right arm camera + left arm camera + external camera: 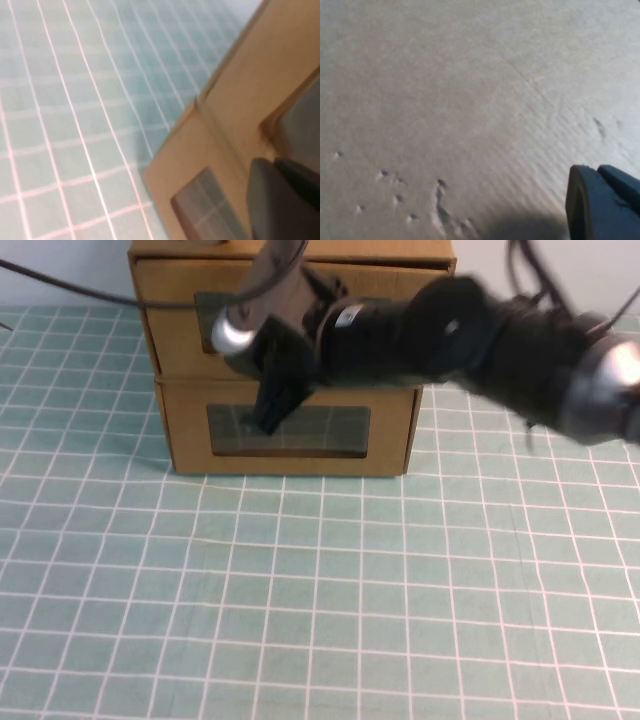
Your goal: Close the shoe box
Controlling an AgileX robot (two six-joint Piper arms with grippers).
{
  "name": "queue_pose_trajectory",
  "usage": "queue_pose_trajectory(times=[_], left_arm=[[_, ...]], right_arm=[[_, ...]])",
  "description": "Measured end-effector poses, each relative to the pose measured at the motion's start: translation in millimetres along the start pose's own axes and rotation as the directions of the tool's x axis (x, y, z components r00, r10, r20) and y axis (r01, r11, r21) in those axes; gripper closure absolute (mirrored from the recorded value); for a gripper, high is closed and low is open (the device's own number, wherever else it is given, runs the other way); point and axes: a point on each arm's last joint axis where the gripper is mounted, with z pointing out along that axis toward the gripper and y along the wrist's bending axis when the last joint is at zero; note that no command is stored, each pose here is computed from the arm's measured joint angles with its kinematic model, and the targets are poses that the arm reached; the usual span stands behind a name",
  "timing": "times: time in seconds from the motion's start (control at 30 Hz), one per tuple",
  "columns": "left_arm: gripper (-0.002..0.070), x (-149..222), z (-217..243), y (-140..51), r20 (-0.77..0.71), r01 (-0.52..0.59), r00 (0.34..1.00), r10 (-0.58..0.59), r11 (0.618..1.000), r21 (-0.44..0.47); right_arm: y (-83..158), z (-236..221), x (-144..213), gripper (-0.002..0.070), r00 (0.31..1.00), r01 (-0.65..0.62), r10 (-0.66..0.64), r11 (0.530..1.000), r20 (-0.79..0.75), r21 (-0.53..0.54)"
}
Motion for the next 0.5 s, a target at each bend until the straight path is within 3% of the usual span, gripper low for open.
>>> queue_pose_trajectory(times=[0.27, 0.4, 0.5], left_arm=[[0.0680, -20, -53, -29.8, 0.077, -0.034, 0.996, 0.037, 0.999, -0.038], [0.0680, -30, -96, -45.7, 0.138, -0.049, 0.989, 0.061, 0.995, -0.091], [0.0680, -34, -132, -65.1, 0.164, -0.083, 0.981, 0.107, 0.985, -0.150]], right_arm=[[-10, -73, -48, 0.0690, 0.996, -0.058, 0.056, 0.998, 0.076, 0.033], [-22, -106, -65, 0.0690, 0.997, -0.071, 0.068, 0.991, 0.029, 0.111], [-33, -131, -70, 0.0690, 0.989, -0.102, 0.121, 0.976, -0.088, 0.195]])
